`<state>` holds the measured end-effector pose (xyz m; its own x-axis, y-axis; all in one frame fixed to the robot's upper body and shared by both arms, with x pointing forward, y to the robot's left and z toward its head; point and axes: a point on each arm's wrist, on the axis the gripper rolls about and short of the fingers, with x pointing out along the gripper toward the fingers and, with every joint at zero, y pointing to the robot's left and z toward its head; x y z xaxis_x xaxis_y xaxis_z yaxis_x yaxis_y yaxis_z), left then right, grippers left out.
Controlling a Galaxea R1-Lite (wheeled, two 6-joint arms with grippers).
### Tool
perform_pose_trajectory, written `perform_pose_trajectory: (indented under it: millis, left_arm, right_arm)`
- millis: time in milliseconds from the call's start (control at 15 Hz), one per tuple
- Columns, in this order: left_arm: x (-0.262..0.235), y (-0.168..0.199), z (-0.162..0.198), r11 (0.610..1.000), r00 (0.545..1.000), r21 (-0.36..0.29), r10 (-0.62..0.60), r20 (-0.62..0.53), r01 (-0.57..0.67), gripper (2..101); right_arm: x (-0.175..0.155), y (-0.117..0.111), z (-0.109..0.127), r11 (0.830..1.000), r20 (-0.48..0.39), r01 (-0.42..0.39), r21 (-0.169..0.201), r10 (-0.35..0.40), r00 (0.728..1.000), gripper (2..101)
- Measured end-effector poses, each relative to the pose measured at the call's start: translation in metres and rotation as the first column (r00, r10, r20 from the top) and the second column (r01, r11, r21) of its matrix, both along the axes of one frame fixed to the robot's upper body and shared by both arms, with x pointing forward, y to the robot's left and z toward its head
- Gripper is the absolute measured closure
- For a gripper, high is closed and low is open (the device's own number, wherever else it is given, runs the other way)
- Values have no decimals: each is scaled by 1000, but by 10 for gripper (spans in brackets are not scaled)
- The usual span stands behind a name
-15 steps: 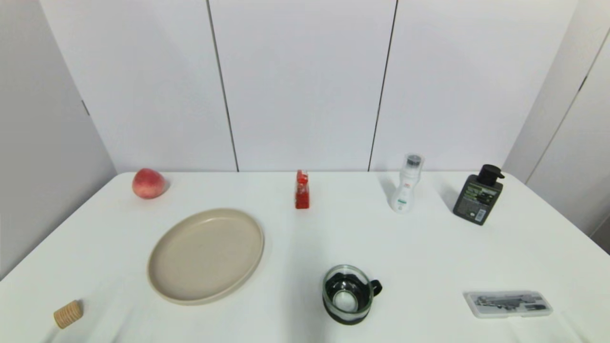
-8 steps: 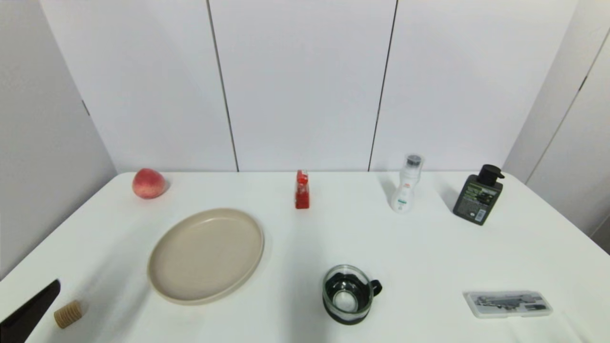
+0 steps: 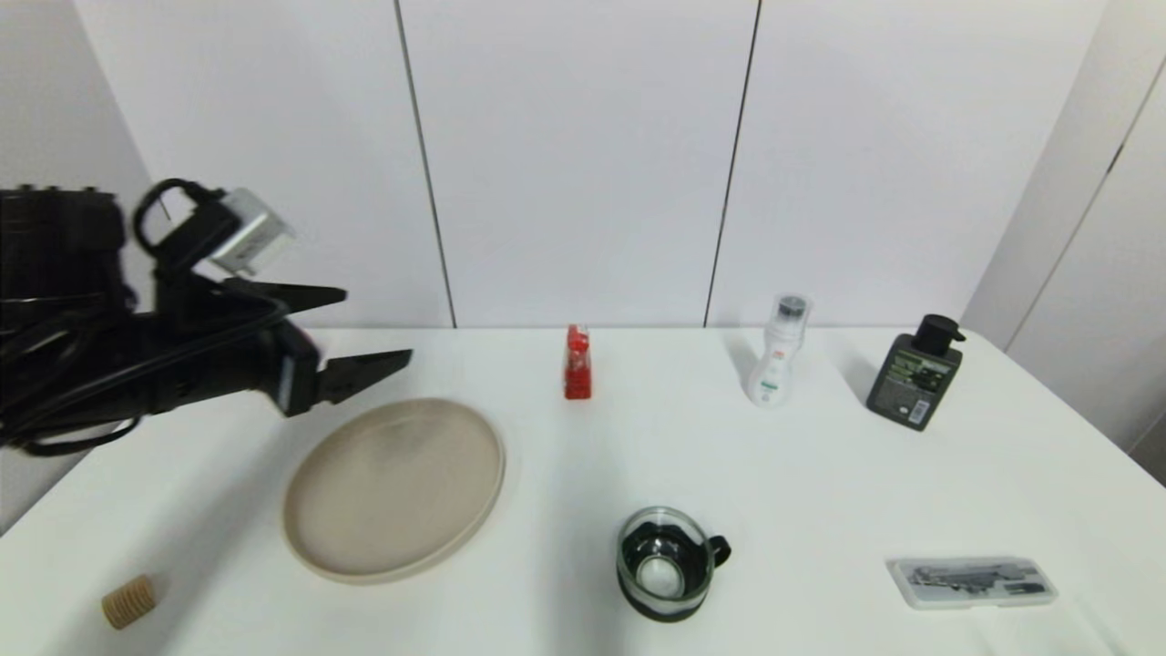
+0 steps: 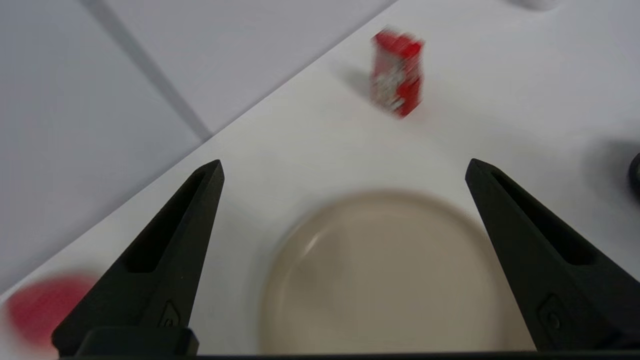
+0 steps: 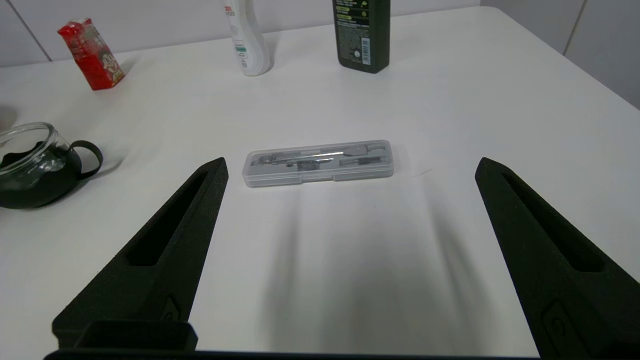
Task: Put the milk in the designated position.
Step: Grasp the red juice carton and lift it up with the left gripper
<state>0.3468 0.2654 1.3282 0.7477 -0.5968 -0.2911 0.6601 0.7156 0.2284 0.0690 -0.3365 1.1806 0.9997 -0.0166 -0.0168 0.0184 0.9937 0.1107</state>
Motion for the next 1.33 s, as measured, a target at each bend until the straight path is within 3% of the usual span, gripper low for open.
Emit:
perform_pose_trajectory:
  millis: [200, 400, 867, 1333]
  left_arm:
    - [54, -65, -20, 989, 987, -69, -140, -79, 134, 53]
    - [87, -106, -46, 988, 985, -113, -116, -130, 101, 53]
    - [122, -127, -96, 976, 972, -121, 156, -177, -179, 53]
    - [118, -158, -106, 972, 966, -180, 109, -233, -153, 53]
  right_arm:
    - [0, 0, 0, 1000, 0, 0, 0, 0, 1000, 43]
    - [0, 0, 0, 1000, 0, 0, 0, 0, 1000, 43]
    - [0, 0, 0, 1000, 0, 0, 0, 0, 1000, 43]
    - [0, 0, 0, 1000, 0, 0, 0, 0, 1000, 43]
